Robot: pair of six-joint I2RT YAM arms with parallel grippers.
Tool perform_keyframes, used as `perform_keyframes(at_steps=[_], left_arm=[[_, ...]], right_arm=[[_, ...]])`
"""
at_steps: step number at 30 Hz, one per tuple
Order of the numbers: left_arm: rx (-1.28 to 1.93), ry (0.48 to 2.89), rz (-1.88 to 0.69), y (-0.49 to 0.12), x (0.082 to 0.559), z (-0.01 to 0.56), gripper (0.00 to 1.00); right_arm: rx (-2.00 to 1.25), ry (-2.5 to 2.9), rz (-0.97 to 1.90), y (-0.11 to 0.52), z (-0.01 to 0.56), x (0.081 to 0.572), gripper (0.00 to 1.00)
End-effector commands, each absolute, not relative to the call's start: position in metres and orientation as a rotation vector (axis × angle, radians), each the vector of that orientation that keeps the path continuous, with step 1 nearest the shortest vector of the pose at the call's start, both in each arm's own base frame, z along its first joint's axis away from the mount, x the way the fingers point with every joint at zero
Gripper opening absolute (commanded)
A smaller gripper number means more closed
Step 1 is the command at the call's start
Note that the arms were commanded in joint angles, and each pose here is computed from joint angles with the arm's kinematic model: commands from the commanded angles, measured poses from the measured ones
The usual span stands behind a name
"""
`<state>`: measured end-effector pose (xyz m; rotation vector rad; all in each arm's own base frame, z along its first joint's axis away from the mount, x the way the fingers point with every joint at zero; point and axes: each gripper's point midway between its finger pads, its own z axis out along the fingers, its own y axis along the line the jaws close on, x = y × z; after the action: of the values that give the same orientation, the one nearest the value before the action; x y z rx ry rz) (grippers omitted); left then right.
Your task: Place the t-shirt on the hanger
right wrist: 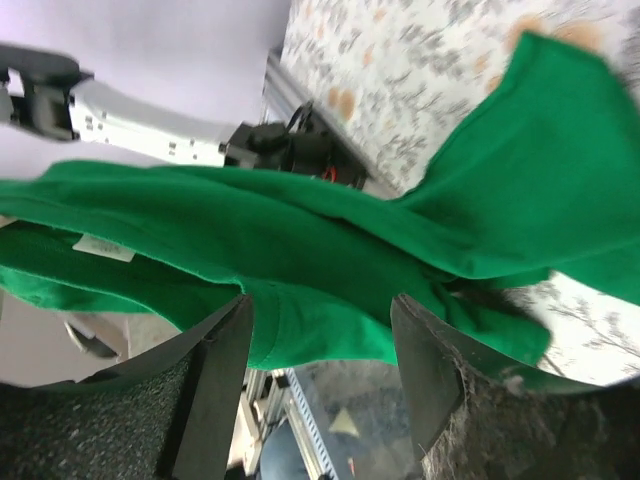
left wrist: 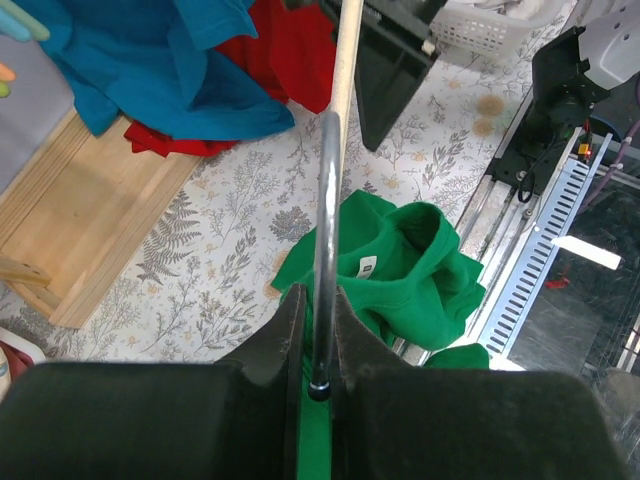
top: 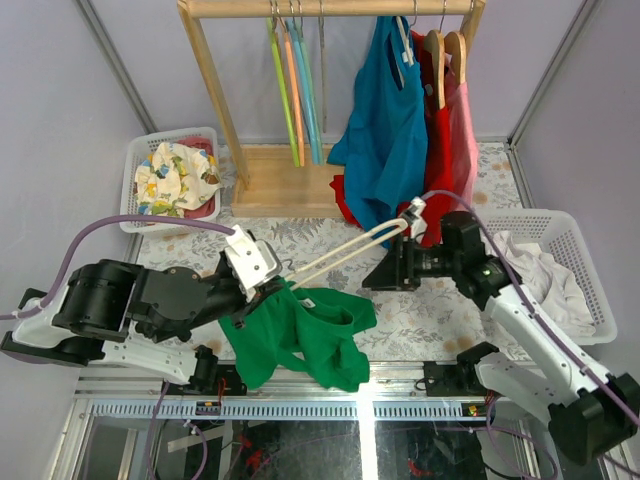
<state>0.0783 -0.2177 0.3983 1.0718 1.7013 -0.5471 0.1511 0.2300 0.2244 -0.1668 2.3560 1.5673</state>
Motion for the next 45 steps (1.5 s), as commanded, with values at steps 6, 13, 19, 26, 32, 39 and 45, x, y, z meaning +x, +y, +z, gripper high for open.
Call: perform_keyframes(at_steps=[6, 13, 19, 26, 32, 39, 45], left_arm=[[0.968, 1.659, -0.584, -0.212, 0.086, 0.418, 0.0], [0.924, 1.651, -0.6, -0.204, 0.089, 0.417, 0.0], [0.87, 1.633, -0.645, -0.19, 0.091, 0.422, 0.0], [0.851, 1.614, -0.683, -0.181, 0.09, 0.426, 0.0], [0.888, 1.614, -0.675, -0.193, 0.087, 0.422, 0.0], [0.911, 1.627, -0.653, -0.202, 0.086, 0.418, 0.0], [0.926, 1.635, -0.632, -0.21, 0.086, 0.417, 0.0]], right_arm=[[-0.289, 2.318, 1.637, 0.267, 0.255, 0.136, 0.65], [-0.279, 2.374, 1.616, 0.269, 0.245, 0.125, 0.67], [-0.275, 2.4, 1.668, 0.276, 0.245, 0.11, 0.8], [-0.274, 2.405, 1.707, 0.285, 0.259, 0.104, 0.85], [-0.333, 2.465, 1.704, 0.302, 0.256, 0.087, 0.85], [-0.293, 2.497, 1.627, 0.31, 0.25, 0.092, 0.8], [-0.223, 2.514, 1.565, 0.308, 0.242, 0.099, 0.73]])
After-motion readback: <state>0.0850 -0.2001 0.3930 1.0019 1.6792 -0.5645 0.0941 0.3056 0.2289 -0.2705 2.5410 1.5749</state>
